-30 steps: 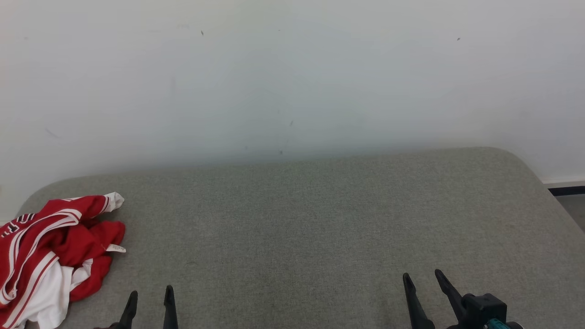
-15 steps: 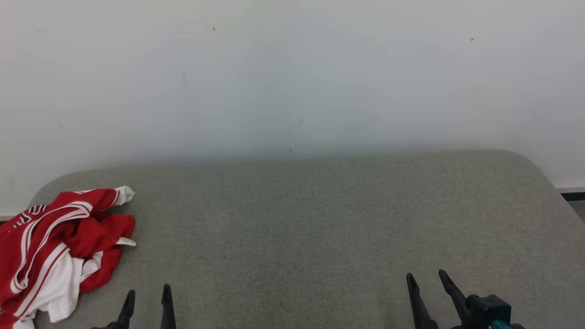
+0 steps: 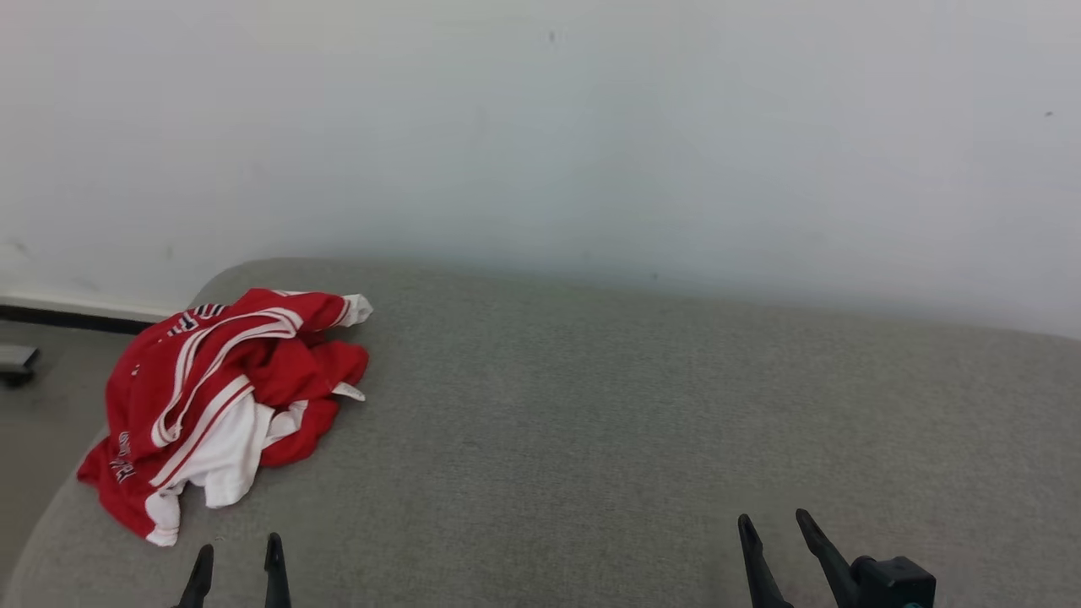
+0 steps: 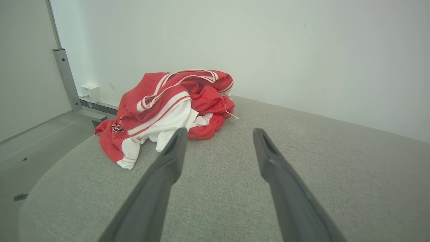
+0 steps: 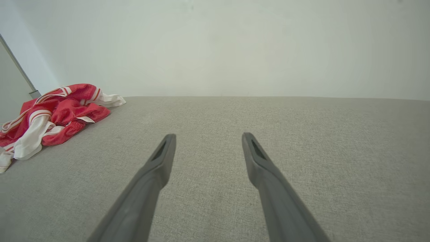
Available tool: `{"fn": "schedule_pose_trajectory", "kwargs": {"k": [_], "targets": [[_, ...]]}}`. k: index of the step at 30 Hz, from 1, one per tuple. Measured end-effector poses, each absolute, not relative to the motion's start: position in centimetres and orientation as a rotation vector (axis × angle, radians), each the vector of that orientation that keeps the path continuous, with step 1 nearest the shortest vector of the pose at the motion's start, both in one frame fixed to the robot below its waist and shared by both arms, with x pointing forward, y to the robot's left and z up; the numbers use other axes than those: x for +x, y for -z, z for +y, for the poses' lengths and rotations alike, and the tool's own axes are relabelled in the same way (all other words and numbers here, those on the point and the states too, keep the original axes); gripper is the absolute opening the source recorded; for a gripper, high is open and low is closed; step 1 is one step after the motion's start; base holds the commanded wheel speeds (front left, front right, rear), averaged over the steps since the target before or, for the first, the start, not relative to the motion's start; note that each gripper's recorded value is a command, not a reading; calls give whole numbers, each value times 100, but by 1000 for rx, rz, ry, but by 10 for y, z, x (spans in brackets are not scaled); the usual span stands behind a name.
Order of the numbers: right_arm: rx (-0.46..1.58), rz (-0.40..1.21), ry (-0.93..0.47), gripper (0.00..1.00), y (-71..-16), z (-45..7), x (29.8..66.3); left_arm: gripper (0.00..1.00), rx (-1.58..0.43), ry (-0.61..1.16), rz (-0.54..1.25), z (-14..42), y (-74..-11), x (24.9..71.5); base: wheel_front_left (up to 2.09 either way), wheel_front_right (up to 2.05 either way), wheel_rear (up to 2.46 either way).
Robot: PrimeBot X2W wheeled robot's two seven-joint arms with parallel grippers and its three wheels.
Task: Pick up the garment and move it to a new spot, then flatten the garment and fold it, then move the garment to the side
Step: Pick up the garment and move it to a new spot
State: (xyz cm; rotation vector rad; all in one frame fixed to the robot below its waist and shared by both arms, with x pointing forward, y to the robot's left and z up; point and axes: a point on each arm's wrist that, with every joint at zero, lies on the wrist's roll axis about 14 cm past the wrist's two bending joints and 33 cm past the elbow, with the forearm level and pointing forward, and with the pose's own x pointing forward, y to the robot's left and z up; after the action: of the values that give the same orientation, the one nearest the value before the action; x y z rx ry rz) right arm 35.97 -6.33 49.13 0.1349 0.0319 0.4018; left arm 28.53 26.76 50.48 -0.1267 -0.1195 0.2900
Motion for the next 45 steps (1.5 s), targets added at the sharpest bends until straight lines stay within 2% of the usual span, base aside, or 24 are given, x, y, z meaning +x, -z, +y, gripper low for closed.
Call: {"fn": "schedule_pose_trajectory", "kwargs": {"k": [14, 23, 36, 45], "targets": [[110, 35, -709, 100, -498, 43, 366, 100, -121, -618, -133, 339, -498, 201, 0, 0, 0], [112, 69, -785, 100, -488, 70, 369, 100, -121, -727, -108, 351, -491, 172, 0, 0, 0], [109, 87, -788, 100, -482, 71, 368, 100, -126, -739, -113, 349, -493, 168, 0, 0, 0], [122, 105, -764, 100, -473, 65, 374, 100, -120, -638, -73, 351, -503, 204, 0, 0, 0]]}}
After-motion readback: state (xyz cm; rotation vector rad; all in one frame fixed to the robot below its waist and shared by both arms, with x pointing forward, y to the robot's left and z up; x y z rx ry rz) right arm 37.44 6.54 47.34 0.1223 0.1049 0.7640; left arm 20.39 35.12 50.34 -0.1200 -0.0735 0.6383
